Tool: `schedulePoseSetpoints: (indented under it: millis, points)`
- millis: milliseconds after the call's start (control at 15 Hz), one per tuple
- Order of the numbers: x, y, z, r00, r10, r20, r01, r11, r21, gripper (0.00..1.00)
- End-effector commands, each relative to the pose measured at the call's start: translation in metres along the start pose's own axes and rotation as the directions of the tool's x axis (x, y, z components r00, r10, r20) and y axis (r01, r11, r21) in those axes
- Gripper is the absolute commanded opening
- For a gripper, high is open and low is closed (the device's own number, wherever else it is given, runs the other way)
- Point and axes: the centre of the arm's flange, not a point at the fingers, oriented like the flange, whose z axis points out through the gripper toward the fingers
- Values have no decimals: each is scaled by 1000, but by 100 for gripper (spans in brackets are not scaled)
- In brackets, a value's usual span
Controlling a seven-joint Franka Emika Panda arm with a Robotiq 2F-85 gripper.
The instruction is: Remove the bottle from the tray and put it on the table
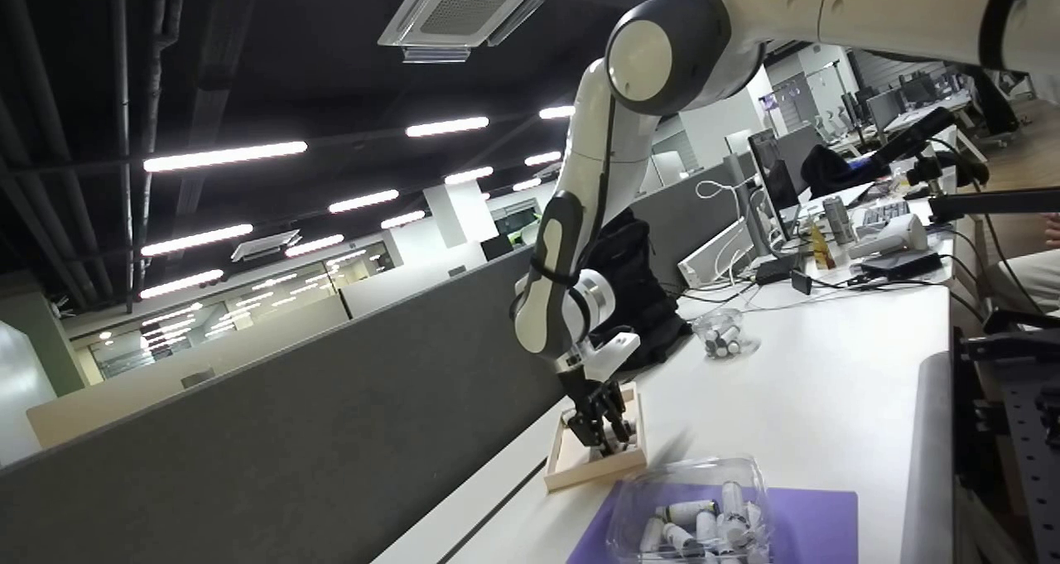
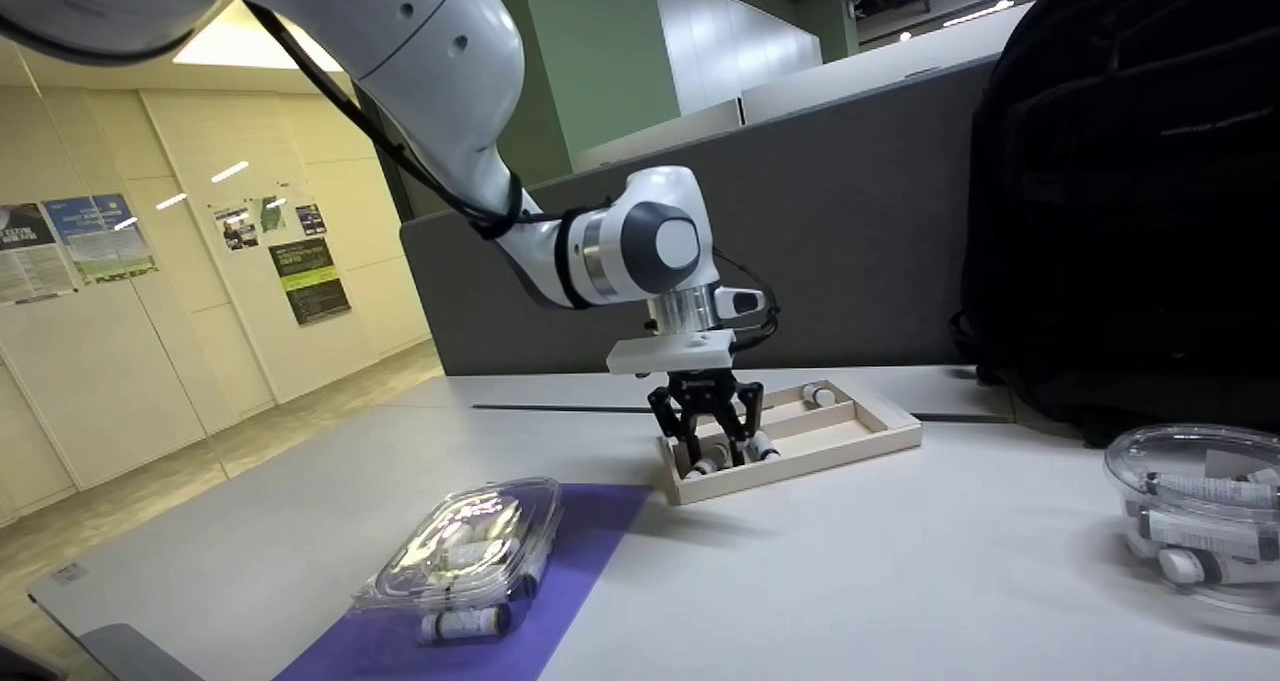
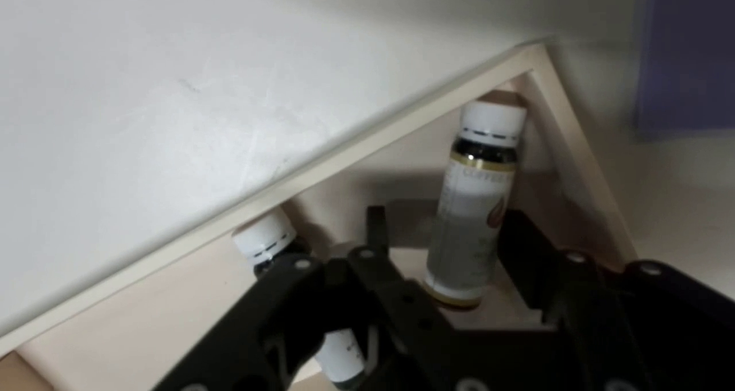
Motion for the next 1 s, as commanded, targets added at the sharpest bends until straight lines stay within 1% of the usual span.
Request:
schedulePoseSetpoints:
  millis: [0, 133, 200, 333, 400, 467, 733, 933]
  points:
    - [15, 2, -3, 1000, -13, 8, 13, 1000, -4, 25]
    - [13, 0, -9, 1000, -20, -5, 20, 1000, -3, 11]
    - [9, -2, -16, 999, -28, -17, 28, 1000, 2, 5]
    - [2, -6, -28, 998, -46, -33, 46, 999, 5, 7]
    - [-5, -11, -39, 997, -67, -36, 68, 998, 17, 7]
    - [-12, -16, -50, 995, -84, -58, 85, 996, 5, 7]
    - [-29, -32, -91, 986, -139, -95, 140, 990, 13, 7]
    - [-40, -48, -103, 976, -189, -107, 190, 982, -2, 7]
